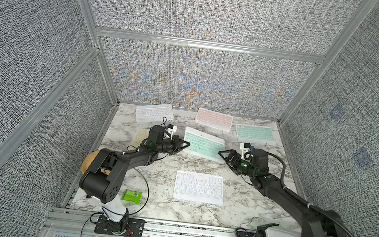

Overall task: Stack the numeric keypads
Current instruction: Pick up the numeric keypad from the center of the board, then place the numeric keypad at the numeric keypad.

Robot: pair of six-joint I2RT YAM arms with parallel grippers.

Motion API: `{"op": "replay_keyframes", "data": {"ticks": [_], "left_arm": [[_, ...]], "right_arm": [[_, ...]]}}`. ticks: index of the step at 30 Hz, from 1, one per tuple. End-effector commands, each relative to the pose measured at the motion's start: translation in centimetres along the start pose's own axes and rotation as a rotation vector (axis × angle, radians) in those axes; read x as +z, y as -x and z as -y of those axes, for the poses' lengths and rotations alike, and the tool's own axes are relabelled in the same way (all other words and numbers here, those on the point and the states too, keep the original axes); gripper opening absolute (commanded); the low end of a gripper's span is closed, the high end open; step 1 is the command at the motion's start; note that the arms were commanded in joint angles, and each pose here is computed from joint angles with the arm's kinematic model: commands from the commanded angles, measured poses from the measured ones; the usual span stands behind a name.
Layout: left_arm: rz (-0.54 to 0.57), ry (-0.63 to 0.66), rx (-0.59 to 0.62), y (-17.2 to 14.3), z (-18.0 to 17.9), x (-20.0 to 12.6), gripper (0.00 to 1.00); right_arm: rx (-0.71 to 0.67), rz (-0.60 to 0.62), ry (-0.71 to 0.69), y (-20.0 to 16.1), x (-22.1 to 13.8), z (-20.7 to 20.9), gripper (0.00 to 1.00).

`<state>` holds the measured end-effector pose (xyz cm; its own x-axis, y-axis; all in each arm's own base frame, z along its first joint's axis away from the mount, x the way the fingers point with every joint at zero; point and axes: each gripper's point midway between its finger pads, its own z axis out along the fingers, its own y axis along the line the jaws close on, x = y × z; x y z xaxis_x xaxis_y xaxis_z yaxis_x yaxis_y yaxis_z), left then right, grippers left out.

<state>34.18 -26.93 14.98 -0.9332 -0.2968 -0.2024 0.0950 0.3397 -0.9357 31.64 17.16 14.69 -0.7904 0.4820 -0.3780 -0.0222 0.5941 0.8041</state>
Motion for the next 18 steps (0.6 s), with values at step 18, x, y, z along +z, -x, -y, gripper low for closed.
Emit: {"op": "replay_keyframes", "data": {"ticks": [18], "left_arm": [[-0.017, 0.065, -0.054, -12.7, -1.2, -7.4, 0.08]], "right_arm": [[-0.148, -0.137, -0.395, -8.3, -3.3, 6.4, 0.99]]}}
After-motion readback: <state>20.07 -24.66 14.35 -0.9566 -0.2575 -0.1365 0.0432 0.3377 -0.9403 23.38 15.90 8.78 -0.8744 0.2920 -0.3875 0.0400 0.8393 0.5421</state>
